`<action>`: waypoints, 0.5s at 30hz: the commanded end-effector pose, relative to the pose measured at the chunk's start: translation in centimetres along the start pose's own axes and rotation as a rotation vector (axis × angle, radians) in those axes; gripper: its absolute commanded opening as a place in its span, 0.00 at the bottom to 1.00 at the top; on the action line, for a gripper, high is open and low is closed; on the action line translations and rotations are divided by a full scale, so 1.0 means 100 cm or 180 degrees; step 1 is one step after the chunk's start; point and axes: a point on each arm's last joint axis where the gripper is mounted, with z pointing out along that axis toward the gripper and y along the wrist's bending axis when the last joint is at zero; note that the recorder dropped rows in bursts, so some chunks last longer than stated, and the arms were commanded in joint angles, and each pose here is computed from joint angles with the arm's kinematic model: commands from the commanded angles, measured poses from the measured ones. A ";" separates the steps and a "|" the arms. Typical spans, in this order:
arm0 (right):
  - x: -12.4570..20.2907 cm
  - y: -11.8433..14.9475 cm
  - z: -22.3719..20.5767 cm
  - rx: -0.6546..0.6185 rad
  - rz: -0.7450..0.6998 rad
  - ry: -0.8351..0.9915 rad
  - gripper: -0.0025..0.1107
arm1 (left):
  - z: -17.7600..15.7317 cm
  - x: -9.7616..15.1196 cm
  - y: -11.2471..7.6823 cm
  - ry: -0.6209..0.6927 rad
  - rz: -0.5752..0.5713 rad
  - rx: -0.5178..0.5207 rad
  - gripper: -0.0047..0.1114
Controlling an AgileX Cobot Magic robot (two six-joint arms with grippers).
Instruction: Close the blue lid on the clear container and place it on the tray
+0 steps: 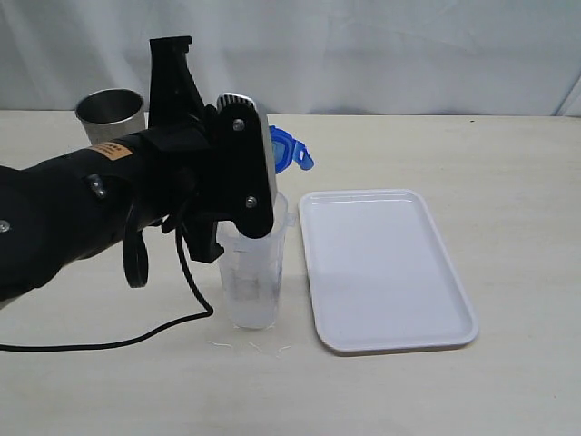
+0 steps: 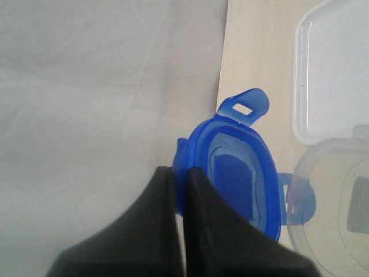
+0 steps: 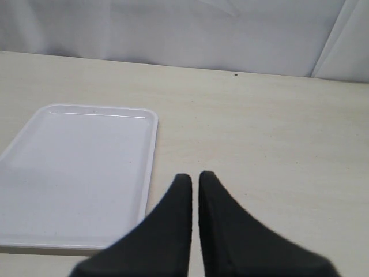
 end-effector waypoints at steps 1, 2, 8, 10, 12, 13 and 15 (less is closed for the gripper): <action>0.000 0.000 0.000 0.0002 0.0027 -0.0019 0.06 | -0.001 -0.001 0.002 -0.0007 -0.0027 -0.0029 0.04; 0.000 0.000 0.000 0.0002 0.0027 -0.0019 0.06 | -0.001 -0.002 0.002 -0.0013 -0.0022 -0.0042 0.04; 0.000 0.000 0.000 0.0002 0.0027 -0.0019 0.06 | -0.006 -0.015 0.000 -0.0095 0.0171 -0.0131 0.04; 0.000 0.000 0.000 0.0002 0.0027 -0.0019 0.06 | -0.006 -0.015 -0.001 -0.0093 0.0162 -0.0124 0.04; 0.000 0.000 0.000 0.0002 0.0027 -0.0019 0.06 | -0.006 -0.015 -0.001 -0.0087 0.0149 -0.0120 0.04; 0.000 0.000 0.000 0.0002 0.0027 -0.0019 0.06 | -0.006 -0.015 -0.001 -0.0081 0.0134 -0.0116 0.04; 0.000 0.000 0.000 0.0002 0.0027 -0.0019 0.06 | -0.006 -0.015 -0.001 -0.0085 0.0131 -0.0105 0.04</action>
